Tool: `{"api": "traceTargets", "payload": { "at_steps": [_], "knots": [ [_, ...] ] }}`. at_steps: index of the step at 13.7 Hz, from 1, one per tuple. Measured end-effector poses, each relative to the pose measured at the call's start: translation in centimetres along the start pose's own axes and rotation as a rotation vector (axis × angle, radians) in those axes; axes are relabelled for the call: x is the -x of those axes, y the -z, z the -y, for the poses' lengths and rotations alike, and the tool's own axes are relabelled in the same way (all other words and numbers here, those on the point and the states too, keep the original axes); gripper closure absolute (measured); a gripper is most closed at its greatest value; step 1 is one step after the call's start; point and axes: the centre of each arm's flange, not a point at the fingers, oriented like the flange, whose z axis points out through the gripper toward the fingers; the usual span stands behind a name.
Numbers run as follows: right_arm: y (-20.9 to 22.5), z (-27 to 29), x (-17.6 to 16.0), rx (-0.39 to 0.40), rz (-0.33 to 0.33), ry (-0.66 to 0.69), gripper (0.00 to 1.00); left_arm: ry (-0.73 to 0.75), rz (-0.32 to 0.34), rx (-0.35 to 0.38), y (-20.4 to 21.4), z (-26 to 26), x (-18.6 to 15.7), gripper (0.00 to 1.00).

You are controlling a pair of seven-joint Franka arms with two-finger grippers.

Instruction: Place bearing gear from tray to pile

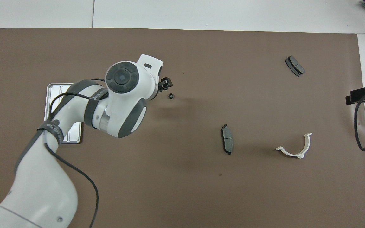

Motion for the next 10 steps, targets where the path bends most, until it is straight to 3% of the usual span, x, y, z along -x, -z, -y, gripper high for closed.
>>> {"api": "traceTargets", "payload": {
  "at_steps": [3,5,7,10],
  "knots": [
    [-0.2,1.6,-0.4,0.000,-0.028,0.006,0.00,0.083,0.041,-0.066,4.3,9.9,-5.3,0.00],
    [-0.9,3.8,-0.9,0.000,-0.046,0.029,0.00,0.121,0.067,-0.094,3.8,15.2,-7.3,0.00],
    [-2.8,6.7,-1.8,0.017,-0.041,0.076,0.00,0.122,0.099,-0.116,1.2,19.3,-7.2,0.00],
    [-6.5,11.5,-4.6,0.029,-0.035,0.131,0.00,0.151,0.048,-0.090,-3.4,24.0,-4.8,0.00]
  ]
}}
